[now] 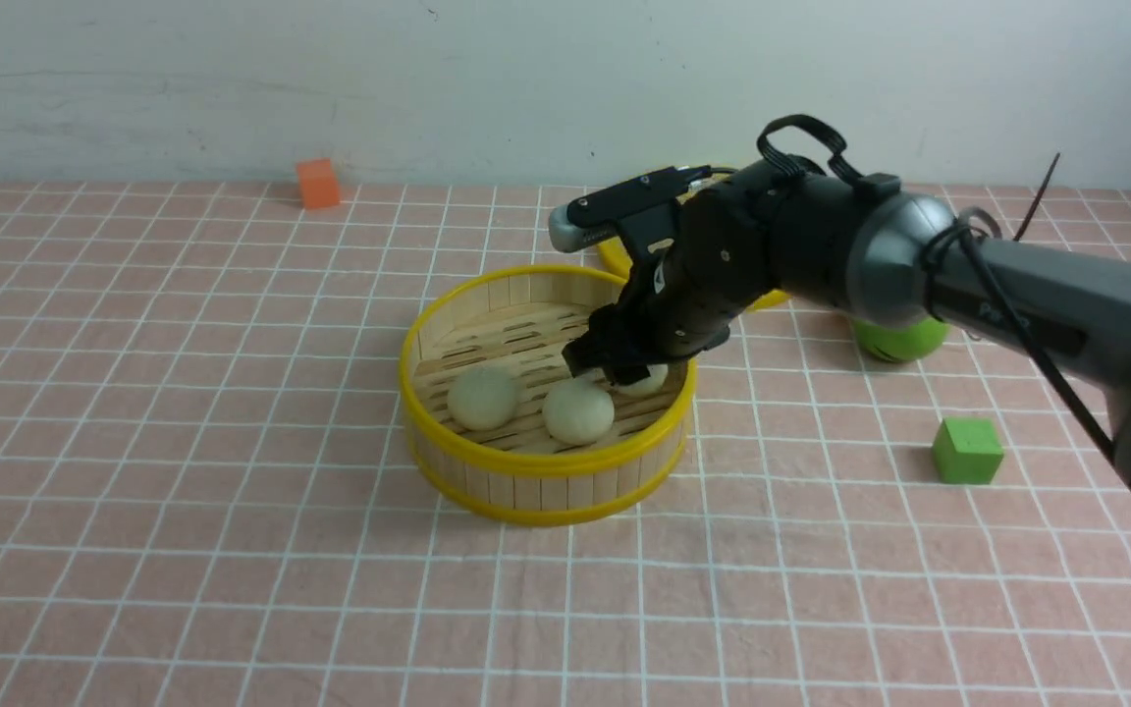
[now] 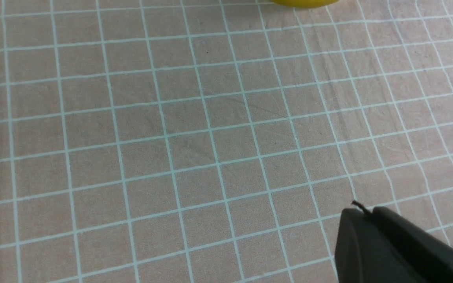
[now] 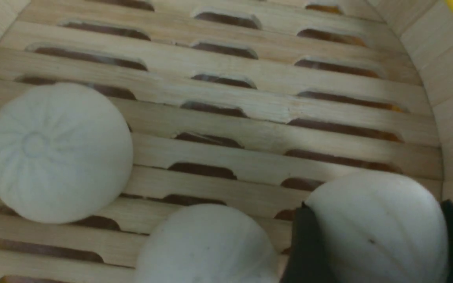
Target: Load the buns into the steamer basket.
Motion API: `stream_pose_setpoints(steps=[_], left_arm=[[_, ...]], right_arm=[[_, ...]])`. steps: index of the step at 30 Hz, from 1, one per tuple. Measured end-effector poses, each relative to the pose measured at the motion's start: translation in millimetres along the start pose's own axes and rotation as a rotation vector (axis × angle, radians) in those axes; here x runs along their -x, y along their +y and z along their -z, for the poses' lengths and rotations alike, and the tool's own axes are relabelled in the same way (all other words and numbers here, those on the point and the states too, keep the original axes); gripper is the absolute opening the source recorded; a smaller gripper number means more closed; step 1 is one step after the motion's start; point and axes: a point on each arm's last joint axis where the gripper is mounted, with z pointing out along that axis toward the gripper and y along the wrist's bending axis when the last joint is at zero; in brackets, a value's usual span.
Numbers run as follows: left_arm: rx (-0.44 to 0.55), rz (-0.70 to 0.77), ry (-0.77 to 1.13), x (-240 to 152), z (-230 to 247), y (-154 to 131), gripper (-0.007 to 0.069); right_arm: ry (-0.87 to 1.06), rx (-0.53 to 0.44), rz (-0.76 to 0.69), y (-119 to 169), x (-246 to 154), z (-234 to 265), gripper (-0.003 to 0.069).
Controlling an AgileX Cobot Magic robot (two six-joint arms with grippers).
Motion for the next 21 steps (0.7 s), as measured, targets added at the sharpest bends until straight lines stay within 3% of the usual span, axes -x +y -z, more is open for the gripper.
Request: stream_pose_setpoints(steps=[4, 11, 14, 17, 18, 19, 21], left_arm=[[0.000, 0.000, 0.000, 0, 0, 0, 0.0021], [0.000, 0.000, -0.001, 0, 0, 0, 0.0031], [0.000, 0.000, -0.001, 0, 0, 0, 0.0036], [0.000, 0.000, -0.001, 0, 0, 0, 0.0039], [0.000, 0.000, -0.001, 0, 0, 0, 0.0039], [0.000, 0.000, -0.001, 0, 0, 0, 0.0039], [0.000, 0.000, -0.001, 0, 0, 0, 0.0039]], right_arm=[[0.032, -0.010, -0.002, -1, 10, 15, 0.0491], [0.054, -0.023, 0.040, -3, 38, 83, 0.0459], [0.044, -0.024, 0.071, -4, 43, 115, 0.0405], [0.049, -0.008, 0.081, -4, 44, 145, 0.0312], [0.063, 0.005, 0.089, -4, 43, 165, 0.0249], [0.063, 0.005, 0.089, -4, 43, 165, 0.0249], [0.066, 0.030, 0.115, -4, 40, 194, 0.0139]])
